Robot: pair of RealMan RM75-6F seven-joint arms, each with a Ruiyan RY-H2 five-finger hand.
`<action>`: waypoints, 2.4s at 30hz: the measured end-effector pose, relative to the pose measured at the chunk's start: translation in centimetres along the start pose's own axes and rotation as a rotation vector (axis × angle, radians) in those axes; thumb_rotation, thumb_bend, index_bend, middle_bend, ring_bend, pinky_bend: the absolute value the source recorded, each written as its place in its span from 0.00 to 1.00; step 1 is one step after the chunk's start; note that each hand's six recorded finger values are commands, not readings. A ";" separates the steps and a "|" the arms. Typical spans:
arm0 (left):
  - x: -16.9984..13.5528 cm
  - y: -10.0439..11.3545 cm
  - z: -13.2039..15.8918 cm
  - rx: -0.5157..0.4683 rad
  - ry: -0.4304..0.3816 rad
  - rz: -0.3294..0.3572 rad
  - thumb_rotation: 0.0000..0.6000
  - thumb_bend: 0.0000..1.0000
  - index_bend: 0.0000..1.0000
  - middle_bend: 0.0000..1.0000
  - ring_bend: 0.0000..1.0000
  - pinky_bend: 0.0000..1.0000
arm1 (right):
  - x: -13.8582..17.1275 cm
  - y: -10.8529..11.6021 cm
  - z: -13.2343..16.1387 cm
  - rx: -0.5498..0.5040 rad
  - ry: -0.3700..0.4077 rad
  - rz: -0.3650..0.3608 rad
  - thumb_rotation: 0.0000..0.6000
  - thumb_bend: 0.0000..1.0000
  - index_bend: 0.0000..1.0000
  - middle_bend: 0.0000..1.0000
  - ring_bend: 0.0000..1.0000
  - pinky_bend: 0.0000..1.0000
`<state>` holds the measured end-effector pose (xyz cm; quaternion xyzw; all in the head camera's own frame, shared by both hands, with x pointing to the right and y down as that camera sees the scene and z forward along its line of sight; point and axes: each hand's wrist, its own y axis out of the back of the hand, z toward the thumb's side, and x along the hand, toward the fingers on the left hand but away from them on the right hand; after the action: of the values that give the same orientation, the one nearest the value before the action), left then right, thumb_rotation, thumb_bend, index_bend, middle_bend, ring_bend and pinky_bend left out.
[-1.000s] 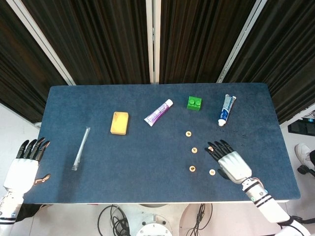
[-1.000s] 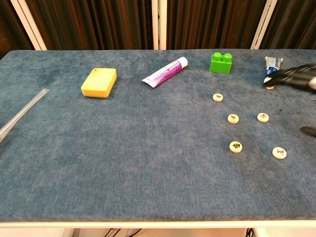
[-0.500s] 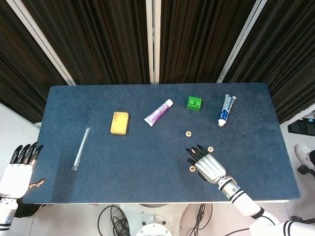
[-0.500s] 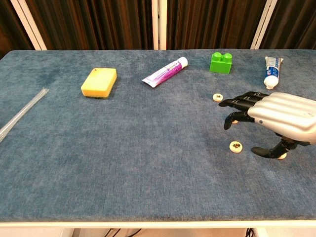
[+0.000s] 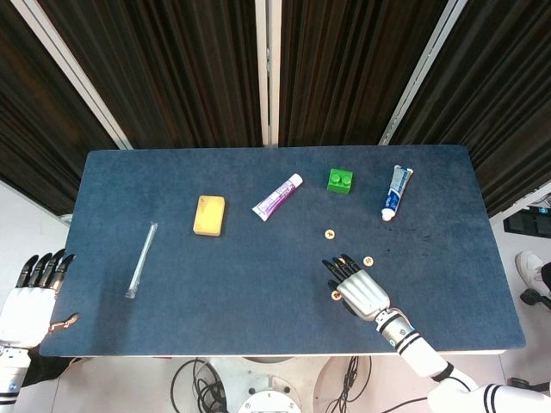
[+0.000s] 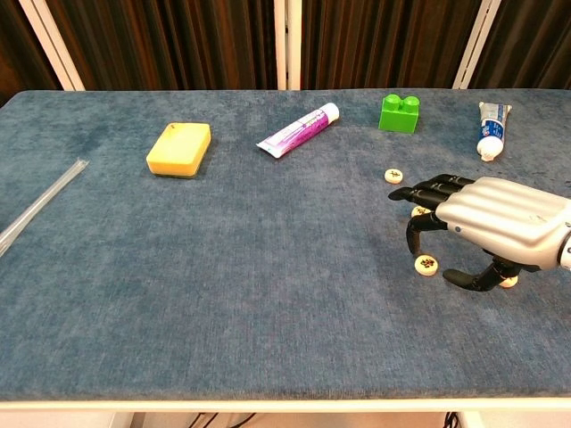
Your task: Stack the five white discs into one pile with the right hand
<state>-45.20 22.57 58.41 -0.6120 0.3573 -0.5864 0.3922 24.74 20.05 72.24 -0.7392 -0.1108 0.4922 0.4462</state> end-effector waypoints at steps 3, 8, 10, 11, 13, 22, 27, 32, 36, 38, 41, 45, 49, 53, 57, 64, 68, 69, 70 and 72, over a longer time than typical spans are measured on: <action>0.0 0.0 -0.1 -0.002 0.006 -0.002 1.00 0.01 0.00 0.00 0.00 0.00 | -0.2 0.0 0.0 0.000 0.000 0.000 1.00 0.33 0.40 0.03 0.00 0.00; -0.1 0.0 -0.5 0.001 0.018 -0.007 1.00 0.01 0.00 0.00 0.00 0.00 | -0.5 -0.1 0.1 -0.004 0.006 0.005 1.00 0.33 0.40 0.03 0.00 0.00; -0.2 0.1 -0.6 0.001 0.021 -0.007 1.00 0.01 0.00 0.00 0.00 0.00 | -0.5 -0.2 0.2 -0.005 0.007 0.007 1.00 0.33 0.40 0.03 0.00 0.00; -0.2 0.1 -0.6 0.000 0.022 -0.006 1.00 0.01 0.00 0.00 0.00 0.00 | -0.6 -0.3 0.2 -0.005 0.008 0.009 1.00 0.33 0.41 0.03 0.00 0.00; -0.2 0.1 -0.7 -0.001 0.023 -0.006 1.00 0.01 0.00 0.00 0.00 0.00 | -0.6 -0.4 0.3 -0.005 0.009 0.012 1.00 0.33 0.42 0.03 0.00 0.00; -0.3 -0.1 -0.8 -0.013 0.022 -0.006 1.00 0.02 0.00 0.00 0.00 0.00 | -0.8 -0.5 0.6 -0.010 0.003 -0.005 1.00 0.33 0.52 0.04 0.00 0.00; -0.4 -0.1 -0.9 -0.020 0.024 -0.007 1.00 0.02 0.00 0.00 0.00 0.00 | -0.9 -0.3 0.4 -0.019 -0.003 -0.015 1.00 0.35 0.54 0.04 0.00 0.00; -0.4 -0.1 -0.9 -0.024 0.023 -0.009 1.00 0.02 0.00 0.00 0.00 0.00 | -1.0 0.7 -0.1 -0.035 -0.012 -0.045 1.00 0.34 0.54 0.05 0.00 0.00; -0.4 -0.2 -0.8 -0.026 0.017 -0.011 1.00 0.02 0.00 0.00 0.00 0.00 | -1.4 2.0 -0.9 -0.037 -0.027 -0.070 1.00 0.34 0.54 0.05 0.00 0.00; -0.4 -0.1 -0.7 -0.026 0.017 -0.011 1.00 0.02 0.00 0.00 0.00 0.00 | -1.8 2.4 -1.3 -0.035 -0.036 -0.074 1.00 0.34 0.54 0.05 0.00 0.00; -0.4 -0.2 -0.7 -0.026 0.015 -0.011 1.00 0.02 0.00 0.00 0.00 0.00 | -2.5 2.7 -2.0 -0.026 -0.053 -0.074 1.00 0.34 0.54 0.05 0.00 0.00; -0.4 -0.2 -0.7 -0.024 0.015 -0.015 1.00 0.02 0.00 0.00 0.00 0.00 | -3.5 2.6 -2.9 -0.008 -0.080 -0.067 1.00 0.35 0.54 0.05 0.00 0.00; -0.4 -0.2 -0.7 -0.025 0.017 -0.016 1.00 0.02 0.00 0.00 0.00 0.00 | -4.5 2.4 -3.3 0.004 -0.098 -0.058 1.00 0.35 0.54 0.05 0.00 0.00; -0.4 -0.3 -0.8 -0.026 0.018 -0.020 1.00 0.02 0.00 0.00 0.00 0.00 | -4.8 2.3 -3.5 0.008 -0.110 -0.057 1.00 0.35 0.54 0.05 0.00 0.00; -0.4 -0.3 -0.7 -0.025 0.015 -0.021 1.00 0.02 0.00 0.00 0.00 0.00 | -5.0 2.3 -3.9 0.005 -0.127 -0.056 1.00 0.35 0.54 0.05 0.00 0.00; -0.4 -0.2 -0.7 -0.027 0.012 -0.015 1.00 0.02 0.00 0.00 0.00 0.00 | -5.4 2.0 -4.2 0.001 -0.136 -0.041 1.00 0.36 0.55 0.05 0.00 0.00; -0.3 -0.3 -0.7 -0.026 0.013 -0.017 1.00 0.02 0.00 0.00 0.00 0.00 | -5.5 1.9 -4.2 -0.001 -0.136 -0.033 1.00 0.35 0.54 0.05 0.00 0.00; -0.3 -0.3 -0.7 -0.026 0.013 -0.018 1.00 0.02 0.00 0.00 0.00 0.00 | -5.6 1.8 -4.2 -0.001 -0.136 -0.030 1.00 0.35 0.54 0.05 0.00 0.00; -0.3 -0.3 -0.7 -0.025 0.012 -0.018 1.00 0.02 0.00 0.00 0.00 0.00 | -5.6 1.8 -4.1 -0.002 -0.135 -0.028 1.00 0.35 0.54 0.05 0.00 0.00; -0.3 -0.2 -0.6 -0.024 0.012 -0.018 1.00 0.02 0.00 0.00 0.00 0.00 | -5.6 1.7 -4.1 -0.004 -0.136 -0.025 1.00 0.35 0.53 0.05 0.00 0.00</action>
<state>-45.85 22.88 58.51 -0.6166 0.3611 -0.5892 0.3772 24.91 13.43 74.97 -0.7035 -0.1508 0.5353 0.4424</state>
